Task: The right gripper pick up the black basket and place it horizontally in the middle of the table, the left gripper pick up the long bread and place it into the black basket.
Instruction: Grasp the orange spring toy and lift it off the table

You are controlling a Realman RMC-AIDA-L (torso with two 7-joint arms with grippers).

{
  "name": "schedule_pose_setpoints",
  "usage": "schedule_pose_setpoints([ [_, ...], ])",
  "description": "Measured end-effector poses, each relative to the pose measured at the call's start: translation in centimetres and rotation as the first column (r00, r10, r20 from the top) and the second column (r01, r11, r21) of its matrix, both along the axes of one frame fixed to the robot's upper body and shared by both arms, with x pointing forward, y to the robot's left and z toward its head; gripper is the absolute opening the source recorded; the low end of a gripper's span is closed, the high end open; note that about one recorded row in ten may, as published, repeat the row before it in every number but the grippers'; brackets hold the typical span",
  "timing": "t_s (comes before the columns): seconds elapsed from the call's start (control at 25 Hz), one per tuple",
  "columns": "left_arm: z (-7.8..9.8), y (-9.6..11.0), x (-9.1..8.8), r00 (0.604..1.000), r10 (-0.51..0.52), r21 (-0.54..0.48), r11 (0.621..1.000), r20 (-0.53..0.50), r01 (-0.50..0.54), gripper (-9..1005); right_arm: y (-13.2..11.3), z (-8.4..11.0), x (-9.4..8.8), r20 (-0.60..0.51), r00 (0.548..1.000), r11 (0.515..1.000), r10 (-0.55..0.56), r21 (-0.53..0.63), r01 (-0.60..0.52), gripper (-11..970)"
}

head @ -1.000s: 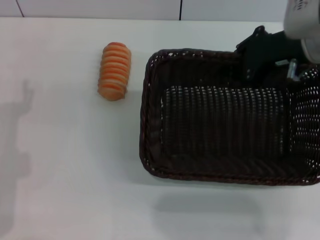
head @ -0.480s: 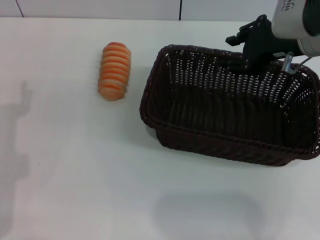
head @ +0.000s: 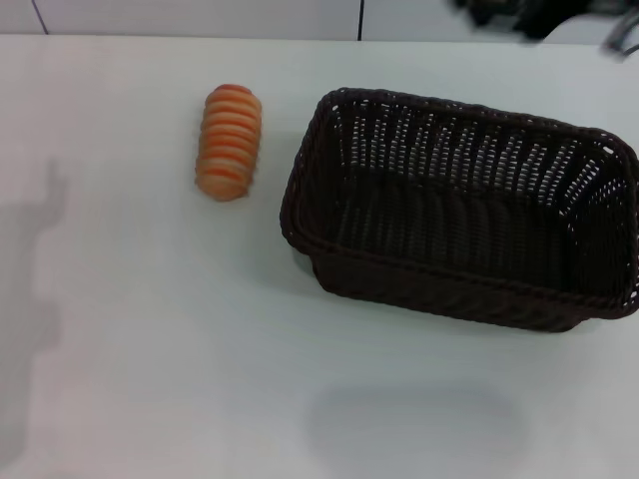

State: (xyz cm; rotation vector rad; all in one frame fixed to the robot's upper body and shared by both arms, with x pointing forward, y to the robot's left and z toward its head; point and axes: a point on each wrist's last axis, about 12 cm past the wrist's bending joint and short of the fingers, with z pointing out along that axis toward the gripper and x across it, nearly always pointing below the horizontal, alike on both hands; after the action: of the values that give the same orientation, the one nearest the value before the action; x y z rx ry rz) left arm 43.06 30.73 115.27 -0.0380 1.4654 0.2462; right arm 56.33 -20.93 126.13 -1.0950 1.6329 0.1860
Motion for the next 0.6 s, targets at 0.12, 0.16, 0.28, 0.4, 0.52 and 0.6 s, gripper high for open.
schedule_pose_setpoints([
  [0.12, 0.6, -0.1, 0.5, 0.999, -0.026, -0.005, 1.0, -0.036, 0.026, 809, -2.6, 1.0, -2.4, 0.043, 0.995, 0.988, -0.092, 0.127, 0.086, 572],
  [0.16, 0.7, -0.1, 0.6, 0.998, -0.033, -0.006, 0.999, -0.044, 0.033, 809, -3.6, 1.1, -3.3, 0.058, 0.989, 0.977, -0.135, 0.173, 0.123, 573],
  [0.28, 1.3, 0.0, 0.9, 0.998, -0.043, -0.009, 0.999, -0.049, 0.043, 809, -7.5, 0.2, -6.3, 0.075, 0.953, 0.922, -0.295, 0.285, 0.262, 573],
  [0.4, 1.6, -0.1, 1.0, 0.998, -0.048, -0.012, 0.999, -0.043, 0.047, 809, -9.2, -1.2, -7.4, 0.075, 0.934, 0.896, -0.349, 0.318, 0.31, 573],
  [0.52, 2.4, -0.5, 1.7, 0.993, -0.088, -0.017, 0.996, -0.074, 0.087, 809, -11.1, -3.7, -8.5, 0.076, 0.922, 0.874, -0.379, 0.357, 0.329, 573],
  [0.6, 2.7, -0.7, 2.1, 0.988, -0.116, -0.021, 0.993, -0.102, 0.114, 809, -12.1, -5.3, -9.0, 0.078, 0.916, 0.868, -0.393, 0.361, 0.342, 573],
])
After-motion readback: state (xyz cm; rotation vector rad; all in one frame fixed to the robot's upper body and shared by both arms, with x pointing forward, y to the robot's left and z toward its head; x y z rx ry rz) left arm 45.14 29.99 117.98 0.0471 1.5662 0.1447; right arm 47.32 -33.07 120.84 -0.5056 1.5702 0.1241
